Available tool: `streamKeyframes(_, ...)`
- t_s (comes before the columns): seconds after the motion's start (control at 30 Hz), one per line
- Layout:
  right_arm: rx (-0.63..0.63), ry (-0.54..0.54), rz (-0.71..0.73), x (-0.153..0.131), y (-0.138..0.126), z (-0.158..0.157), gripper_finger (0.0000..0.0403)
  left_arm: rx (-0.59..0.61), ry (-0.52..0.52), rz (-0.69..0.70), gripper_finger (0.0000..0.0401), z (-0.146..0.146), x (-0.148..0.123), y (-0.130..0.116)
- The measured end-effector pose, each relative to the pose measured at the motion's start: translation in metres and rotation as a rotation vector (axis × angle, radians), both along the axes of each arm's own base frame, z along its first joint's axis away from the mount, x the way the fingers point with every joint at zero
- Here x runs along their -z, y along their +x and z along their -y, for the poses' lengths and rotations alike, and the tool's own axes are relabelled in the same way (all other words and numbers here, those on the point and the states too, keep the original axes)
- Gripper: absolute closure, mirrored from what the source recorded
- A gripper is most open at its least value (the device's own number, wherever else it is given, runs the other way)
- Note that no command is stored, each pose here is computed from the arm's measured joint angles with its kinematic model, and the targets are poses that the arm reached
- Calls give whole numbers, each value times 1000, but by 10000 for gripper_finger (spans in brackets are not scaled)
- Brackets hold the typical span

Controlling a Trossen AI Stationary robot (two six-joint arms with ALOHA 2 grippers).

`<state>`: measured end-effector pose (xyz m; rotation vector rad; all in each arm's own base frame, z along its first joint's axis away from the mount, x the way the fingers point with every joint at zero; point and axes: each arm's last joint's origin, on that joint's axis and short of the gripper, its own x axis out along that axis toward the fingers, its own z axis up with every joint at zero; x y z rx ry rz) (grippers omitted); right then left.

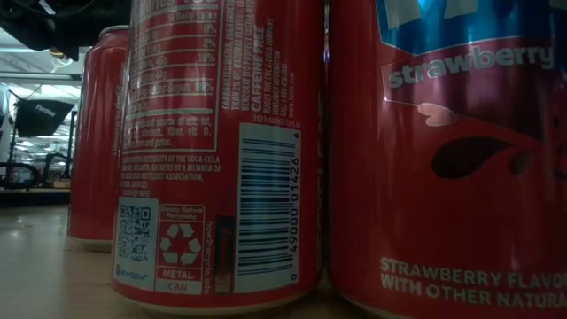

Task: Sort soda cans
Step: Put the center transparent bin to the top center of the table, then put the bottom transparent bin to the top right of the table

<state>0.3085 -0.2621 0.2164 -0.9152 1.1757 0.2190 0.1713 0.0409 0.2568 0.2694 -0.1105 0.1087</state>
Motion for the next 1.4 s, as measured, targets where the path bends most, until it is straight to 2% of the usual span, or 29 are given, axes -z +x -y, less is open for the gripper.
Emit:
streamKeyframes(0.33,-34,-56,151,2,10,6,245,-3,17,-1,168,0,0,0)
streamKeyframes(0.57,-32,-78,149,-3,9,6,245,-1,5,0,168,0,0,0)
streamKeyframes(0.67,-16,-102,79,-26,4,0,245,0,3,0,168,0,0,0)
streamKeyframes(0.73,-3,-103,48,-53,-2,-10,245,0,0,0,168,0,0,0)
streamKeyframes(0.83,-2,-37,-2,-91,-12,-39,245,0,-2,-1,168,0,0,0)
streamKeyframes(1.0,9,79,-54,-126,-28,-96,245,1,-10,-1,168,0,0,0)
streamKeyframes(1.23,65,212,-158,-143,-47,-158,245,3,-17,0,168,0,0,0)
streamKeyframes(1.4,102,170,-288,-139,-49,-191,245,0,3,0,168,0,0,0)
